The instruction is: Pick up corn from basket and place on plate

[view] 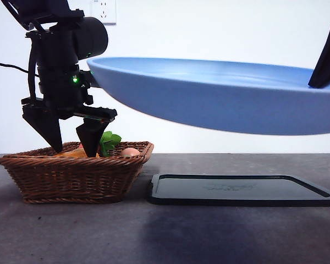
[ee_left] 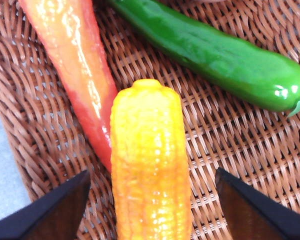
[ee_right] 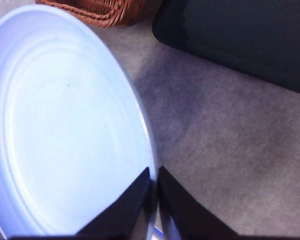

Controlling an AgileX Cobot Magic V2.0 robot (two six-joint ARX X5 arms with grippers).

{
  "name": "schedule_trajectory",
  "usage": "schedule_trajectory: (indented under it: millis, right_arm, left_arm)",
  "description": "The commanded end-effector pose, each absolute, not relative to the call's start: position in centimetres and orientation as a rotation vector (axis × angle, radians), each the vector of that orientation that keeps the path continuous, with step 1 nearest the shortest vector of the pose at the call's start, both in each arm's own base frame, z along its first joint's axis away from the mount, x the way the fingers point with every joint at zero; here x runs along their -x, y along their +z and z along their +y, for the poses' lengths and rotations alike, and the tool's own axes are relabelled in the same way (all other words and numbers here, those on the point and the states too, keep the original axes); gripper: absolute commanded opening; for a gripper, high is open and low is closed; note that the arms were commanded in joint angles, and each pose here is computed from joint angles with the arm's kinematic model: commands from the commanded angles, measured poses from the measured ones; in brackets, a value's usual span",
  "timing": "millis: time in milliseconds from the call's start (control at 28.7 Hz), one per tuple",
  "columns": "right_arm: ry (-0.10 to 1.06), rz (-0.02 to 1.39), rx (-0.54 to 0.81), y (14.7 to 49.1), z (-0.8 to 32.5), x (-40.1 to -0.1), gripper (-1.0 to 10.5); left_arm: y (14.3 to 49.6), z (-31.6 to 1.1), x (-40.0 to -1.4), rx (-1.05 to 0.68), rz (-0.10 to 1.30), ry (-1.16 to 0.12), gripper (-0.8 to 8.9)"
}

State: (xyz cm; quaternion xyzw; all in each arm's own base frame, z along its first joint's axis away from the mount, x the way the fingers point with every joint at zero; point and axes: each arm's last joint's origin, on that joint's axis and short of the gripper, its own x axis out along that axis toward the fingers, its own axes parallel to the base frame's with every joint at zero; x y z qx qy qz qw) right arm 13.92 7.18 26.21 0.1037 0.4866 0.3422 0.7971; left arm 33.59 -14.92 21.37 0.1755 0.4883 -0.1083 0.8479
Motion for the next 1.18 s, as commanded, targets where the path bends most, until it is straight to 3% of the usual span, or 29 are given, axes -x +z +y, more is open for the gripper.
schedule_trajectory:
  millis: [35,487,835,1183]
  right_arm:
    - [0.744,1.018,-0.230,26.9,7.3,-14.1,0.0]
    - [0.744,1.018,-0.230,26.9,7.3,-14.1,0.0]
    - [0.726,1.012,-0.220,26.8,7.3,-14.2,0.0]
    - [0.670,1.007,-0.200,26.8,7.2,-14.4,0.0]
  left_arm:
    - [21.1,-15.4,-34.0,-0.380,1.027,-0.235,3.98]
    - [19.7,-15.7,-33.9,-0.396,1.098,-0.233,3.86]
    - [19.7,-15.8,-33.8,-0.384,1.105,-0.226,1.91]
    - [20.9,-15.6,-33.4,-0.374,1.088,-0.225,1.66]
